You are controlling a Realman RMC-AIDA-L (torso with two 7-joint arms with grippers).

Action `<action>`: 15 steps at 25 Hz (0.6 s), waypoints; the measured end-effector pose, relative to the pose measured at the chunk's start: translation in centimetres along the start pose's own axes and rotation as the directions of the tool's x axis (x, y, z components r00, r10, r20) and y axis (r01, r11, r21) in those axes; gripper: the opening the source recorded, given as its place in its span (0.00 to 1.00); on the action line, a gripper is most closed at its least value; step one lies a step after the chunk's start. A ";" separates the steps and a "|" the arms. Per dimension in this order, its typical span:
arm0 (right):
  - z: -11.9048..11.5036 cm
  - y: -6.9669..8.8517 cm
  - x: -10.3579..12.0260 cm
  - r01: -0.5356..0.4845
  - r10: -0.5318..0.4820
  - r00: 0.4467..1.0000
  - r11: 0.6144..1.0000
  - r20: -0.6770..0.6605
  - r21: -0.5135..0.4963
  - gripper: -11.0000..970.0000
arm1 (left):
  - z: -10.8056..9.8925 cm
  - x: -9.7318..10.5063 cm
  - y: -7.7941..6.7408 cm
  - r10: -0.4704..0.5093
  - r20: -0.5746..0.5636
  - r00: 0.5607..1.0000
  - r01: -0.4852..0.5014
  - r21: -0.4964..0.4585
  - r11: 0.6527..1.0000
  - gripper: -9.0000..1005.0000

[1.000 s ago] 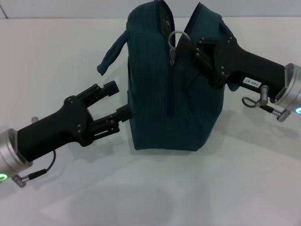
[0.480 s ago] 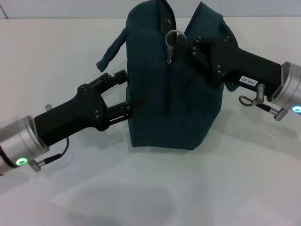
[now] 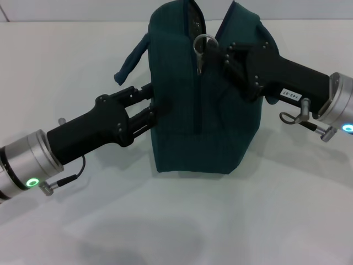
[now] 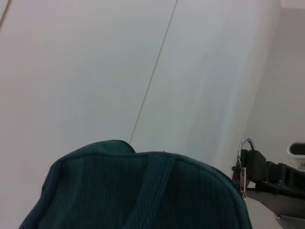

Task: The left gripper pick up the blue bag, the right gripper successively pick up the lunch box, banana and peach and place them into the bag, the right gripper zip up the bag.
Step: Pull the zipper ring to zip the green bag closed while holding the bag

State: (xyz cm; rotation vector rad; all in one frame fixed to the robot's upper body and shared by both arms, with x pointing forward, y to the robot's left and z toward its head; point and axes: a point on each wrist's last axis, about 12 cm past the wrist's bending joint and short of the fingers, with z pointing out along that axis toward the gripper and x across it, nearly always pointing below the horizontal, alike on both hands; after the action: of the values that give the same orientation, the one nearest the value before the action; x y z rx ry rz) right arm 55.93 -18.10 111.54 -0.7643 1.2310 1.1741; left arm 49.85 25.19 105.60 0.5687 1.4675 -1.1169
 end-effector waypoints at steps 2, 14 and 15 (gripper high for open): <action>0.0 0.0 0.0 -0.001 0.001 1.000 1.000 -0.002 -0.002 0.02 | 0.0 0.0 0.0 0.002 -0.001 1.000 -0.002 0.001 1.000 0.61; -0.1 0.0 -0.1 -0.005 0.005 1.000 1.000 0.019 0.011 0.02 | 0.5 0.3 -0.4 0.033 -0.055 0.998 -0.029 0.063 0.998 0.28; -0.1 0.0 -0.2 -0.005 0.005 1.000 1.000 0.022 0.009 0.02 | 0.5 0.3 -0.3 0.033 -0.057 0.998 -0.030 0.064 0.998 0.26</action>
State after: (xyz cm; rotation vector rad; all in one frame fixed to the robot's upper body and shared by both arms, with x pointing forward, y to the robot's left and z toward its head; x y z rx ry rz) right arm 55.90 -18.25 111.66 -0.7399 1.2201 1.1774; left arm 49.75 24.52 105.53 0.6709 1.4720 -1.1332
